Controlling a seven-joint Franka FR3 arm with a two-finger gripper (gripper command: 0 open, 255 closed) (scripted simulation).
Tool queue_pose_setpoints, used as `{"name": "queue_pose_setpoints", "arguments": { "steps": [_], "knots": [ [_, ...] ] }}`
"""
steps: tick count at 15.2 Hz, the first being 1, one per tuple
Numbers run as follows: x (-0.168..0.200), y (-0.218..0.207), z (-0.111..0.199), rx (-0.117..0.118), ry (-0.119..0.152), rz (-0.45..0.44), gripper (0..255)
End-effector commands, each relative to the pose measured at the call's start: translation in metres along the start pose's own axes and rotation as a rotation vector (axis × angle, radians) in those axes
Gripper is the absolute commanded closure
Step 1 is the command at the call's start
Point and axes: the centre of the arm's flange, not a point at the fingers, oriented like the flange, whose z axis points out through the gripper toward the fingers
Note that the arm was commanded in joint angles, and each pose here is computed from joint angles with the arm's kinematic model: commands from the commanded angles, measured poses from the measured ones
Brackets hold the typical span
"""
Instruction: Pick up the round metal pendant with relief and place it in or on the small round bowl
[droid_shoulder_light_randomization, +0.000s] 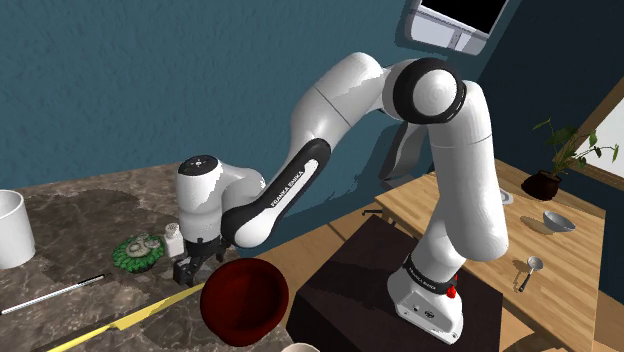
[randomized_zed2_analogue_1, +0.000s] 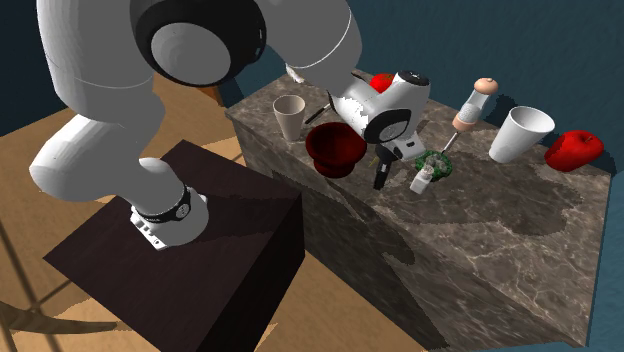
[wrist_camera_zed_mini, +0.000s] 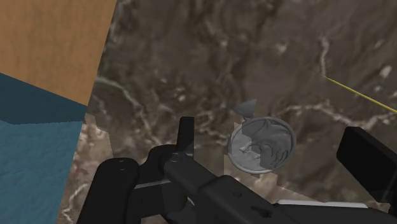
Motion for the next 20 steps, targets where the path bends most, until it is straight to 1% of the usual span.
{"name": "queue_pose_setpoints", "arguments": {
  "steps": [1, 5, 6, 15, 20],
  "knots": [
    [0.000, 0.000, 0.001, 0.000, 0.000, 0.000, 0],
    [0.000, 0.000, 0.001, 0.000, 0.000, 0.000, 0],
    [0.000, 0.000, 0.001, 0.000, 0.000, 0.000, 255],
    [0.000, 0.000, 0.001, 0.000, 0.000, 0.000, 255],
    [0.000, 0.000, -0.026, 0.000, 0.000, 0.000, 255]
  ]
}}
